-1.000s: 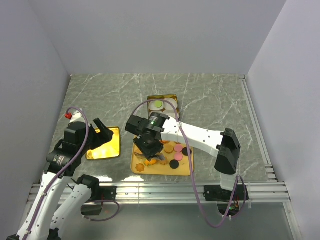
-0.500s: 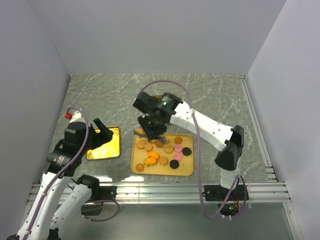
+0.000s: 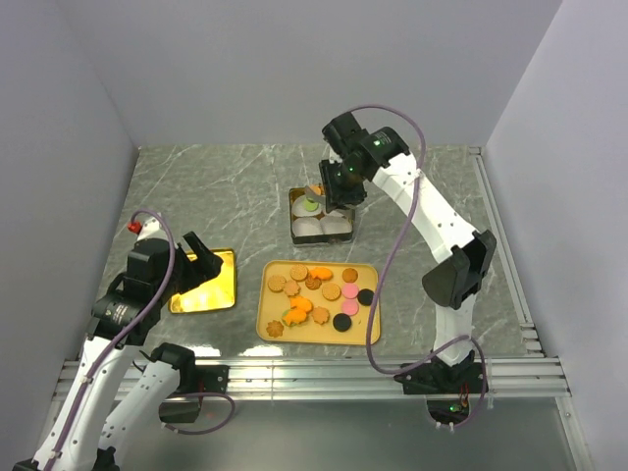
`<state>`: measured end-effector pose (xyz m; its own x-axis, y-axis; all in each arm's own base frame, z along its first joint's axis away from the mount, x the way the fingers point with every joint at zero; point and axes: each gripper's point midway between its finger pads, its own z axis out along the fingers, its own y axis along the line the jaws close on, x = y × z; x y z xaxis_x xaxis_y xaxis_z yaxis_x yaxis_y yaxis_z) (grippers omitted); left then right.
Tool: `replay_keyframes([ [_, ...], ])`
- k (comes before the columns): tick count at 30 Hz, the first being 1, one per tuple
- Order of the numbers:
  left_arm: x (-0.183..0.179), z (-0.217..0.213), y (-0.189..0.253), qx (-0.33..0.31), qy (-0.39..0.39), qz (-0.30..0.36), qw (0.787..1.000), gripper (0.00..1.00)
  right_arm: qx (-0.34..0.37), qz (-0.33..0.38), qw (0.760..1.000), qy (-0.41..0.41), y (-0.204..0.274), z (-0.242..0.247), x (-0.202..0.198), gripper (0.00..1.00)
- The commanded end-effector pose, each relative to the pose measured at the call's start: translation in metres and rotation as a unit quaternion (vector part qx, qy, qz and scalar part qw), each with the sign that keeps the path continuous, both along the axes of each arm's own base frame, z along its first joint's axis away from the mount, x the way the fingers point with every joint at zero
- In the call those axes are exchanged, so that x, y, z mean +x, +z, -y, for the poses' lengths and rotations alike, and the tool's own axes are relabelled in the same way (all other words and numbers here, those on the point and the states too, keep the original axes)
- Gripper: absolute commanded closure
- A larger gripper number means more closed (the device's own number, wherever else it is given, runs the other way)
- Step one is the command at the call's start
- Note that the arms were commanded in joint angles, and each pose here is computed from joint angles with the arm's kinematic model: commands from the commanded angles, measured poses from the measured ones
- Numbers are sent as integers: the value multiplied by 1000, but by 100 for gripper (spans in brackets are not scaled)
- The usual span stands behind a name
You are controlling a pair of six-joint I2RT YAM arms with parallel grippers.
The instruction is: Pack the cookies
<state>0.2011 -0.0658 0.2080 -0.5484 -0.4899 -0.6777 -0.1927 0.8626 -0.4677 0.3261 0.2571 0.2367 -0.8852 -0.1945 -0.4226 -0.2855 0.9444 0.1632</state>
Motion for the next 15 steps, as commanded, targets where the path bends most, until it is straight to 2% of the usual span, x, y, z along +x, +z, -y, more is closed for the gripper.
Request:
replay_keyframes([
  [1,2,-1,-1,3,7,-4,1000,15,14,28,999,-6,7,-1,25,61],
  [6,3,-2,-1,4,9,-7,1000,15,11,25,999,-42,-7,18,50,62],
  [15,3,-2,-2,5,12,-9,1000,14,5,1,999,-54,-34,31,67,62],
])
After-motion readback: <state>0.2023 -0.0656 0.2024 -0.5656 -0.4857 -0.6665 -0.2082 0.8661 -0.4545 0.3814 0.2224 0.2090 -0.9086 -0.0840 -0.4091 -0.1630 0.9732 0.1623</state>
